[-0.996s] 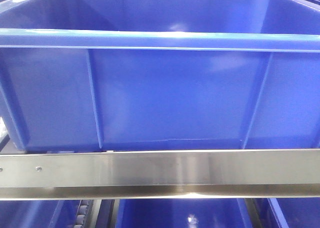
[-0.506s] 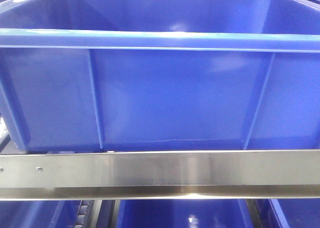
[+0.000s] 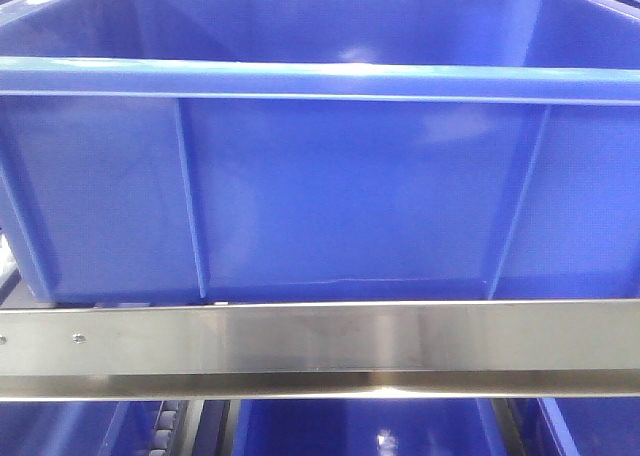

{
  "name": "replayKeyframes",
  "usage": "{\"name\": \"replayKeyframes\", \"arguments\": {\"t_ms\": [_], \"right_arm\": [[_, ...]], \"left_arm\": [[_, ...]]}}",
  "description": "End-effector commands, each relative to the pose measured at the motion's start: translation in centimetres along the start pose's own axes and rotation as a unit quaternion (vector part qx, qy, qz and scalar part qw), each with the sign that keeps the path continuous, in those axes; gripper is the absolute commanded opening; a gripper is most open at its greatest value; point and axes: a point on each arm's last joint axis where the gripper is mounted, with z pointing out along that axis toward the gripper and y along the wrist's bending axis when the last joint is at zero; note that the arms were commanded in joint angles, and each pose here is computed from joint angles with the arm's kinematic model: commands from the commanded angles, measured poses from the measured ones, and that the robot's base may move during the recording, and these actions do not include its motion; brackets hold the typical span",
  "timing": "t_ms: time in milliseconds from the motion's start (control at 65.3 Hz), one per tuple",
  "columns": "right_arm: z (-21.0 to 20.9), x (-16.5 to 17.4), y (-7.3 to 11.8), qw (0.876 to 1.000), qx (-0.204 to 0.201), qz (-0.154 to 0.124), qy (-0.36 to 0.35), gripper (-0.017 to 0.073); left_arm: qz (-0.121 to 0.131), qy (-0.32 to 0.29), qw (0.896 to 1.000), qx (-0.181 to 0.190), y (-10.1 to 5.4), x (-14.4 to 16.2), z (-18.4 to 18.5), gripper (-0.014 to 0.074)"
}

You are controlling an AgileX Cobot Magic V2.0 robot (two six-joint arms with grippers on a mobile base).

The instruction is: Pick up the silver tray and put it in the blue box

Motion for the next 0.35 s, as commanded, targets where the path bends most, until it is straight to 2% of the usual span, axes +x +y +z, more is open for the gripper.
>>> {"name": "replayKeyframes", "arguments": {"t_ms": [0, 337], "right_arm": [[-0.20, -0.85, 0.06, 0.998, -0.003, -0.004, -0.055, 0.0056], [-0.20, -0.85, 0.06, 0.998, -0.003, -0.004, -0.055, 0.0056]], "left_arm": [[-0.003, -0.054, 0.999, -0.003, 0.05, -0.98, -0.18, -0.0105], [-0.003, -0.054, 0.999, -0.003, 0.05, -0.98, -0.18, -0.0105]]}}
